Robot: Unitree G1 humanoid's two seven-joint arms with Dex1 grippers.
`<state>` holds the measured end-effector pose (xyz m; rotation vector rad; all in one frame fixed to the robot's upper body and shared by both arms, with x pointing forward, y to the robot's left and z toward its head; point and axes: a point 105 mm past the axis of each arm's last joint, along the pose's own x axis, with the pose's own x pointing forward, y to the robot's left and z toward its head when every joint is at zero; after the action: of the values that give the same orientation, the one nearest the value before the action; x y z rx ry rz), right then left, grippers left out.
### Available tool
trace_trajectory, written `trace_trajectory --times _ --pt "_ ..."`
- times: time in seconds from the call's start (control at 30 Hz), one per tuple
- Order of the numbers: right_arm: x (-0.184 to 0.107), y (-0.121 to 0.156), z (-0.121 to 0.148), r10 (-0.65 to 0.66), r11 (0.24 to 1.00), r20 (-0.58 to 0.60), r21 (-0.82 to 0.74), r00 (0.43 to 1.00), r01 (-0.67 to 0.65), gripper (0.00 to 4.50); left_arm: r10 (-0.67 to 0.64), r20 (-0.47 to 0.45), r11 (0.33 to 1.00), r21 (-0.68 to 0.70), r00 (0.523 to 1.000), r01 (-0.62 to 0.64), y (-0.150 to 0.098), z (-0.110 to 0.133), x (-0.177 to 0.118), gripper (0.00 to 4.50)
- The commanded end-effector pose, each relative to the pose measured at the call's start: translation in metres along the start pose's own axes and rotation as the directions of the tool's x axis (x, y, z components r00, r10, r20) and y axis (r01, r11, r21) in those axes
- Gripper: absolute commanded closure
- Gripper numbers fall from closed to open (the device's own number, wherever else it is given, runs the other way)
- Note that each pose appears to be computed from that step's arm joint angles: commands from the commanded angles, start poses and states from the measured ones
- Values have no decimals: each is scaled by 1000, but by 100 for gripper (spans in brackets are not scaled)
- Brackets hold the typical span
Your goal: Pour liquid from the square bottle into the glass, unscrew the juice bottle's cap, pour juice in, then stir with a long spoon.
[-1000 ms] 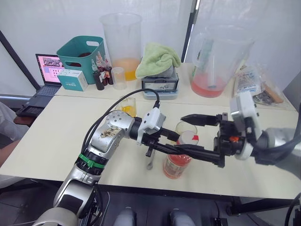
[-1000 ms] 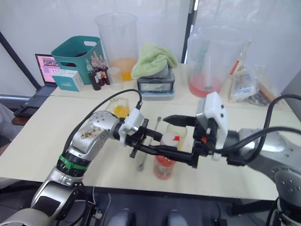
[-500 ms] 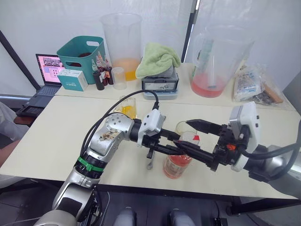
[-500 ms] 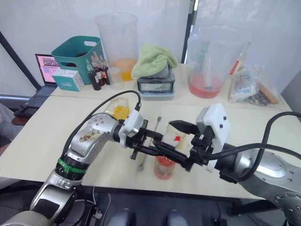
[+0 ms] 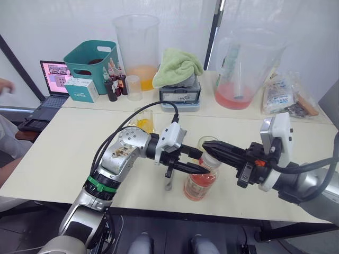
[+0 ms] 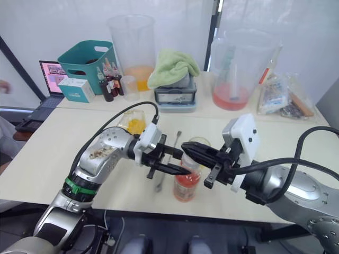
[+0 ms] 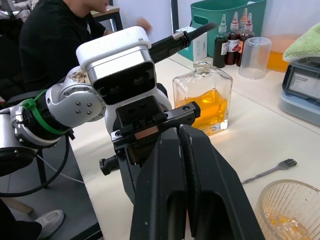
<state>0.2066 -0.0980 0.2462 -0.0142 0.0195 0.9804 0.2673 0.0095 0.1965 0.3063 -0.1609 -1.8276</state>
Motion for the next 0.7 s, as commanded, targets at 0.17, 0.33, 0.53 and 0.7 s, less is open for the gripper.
trace_trajectory --times 0.17,0.33,0.53,0.7 --pt "-8 3 2 -1 1000 -31 11 1000 1 168 5 5 999 36 1000 -5 3 9 0 334" --pt "-7 -2 -6 -38 999 -65 1 997 38 3 3 8 999 34 1000 -3 4 9 1 334" --pt "-7 -8 -10 -69 998 -76 -9 995 68 3 -1 9 1000 31 1000 0 3 9 2 334" --pt "-7 -8 -12 -71 997 -78 -8 994 70 3 -2 10 1000 30 1000 2 3 9 2 334"
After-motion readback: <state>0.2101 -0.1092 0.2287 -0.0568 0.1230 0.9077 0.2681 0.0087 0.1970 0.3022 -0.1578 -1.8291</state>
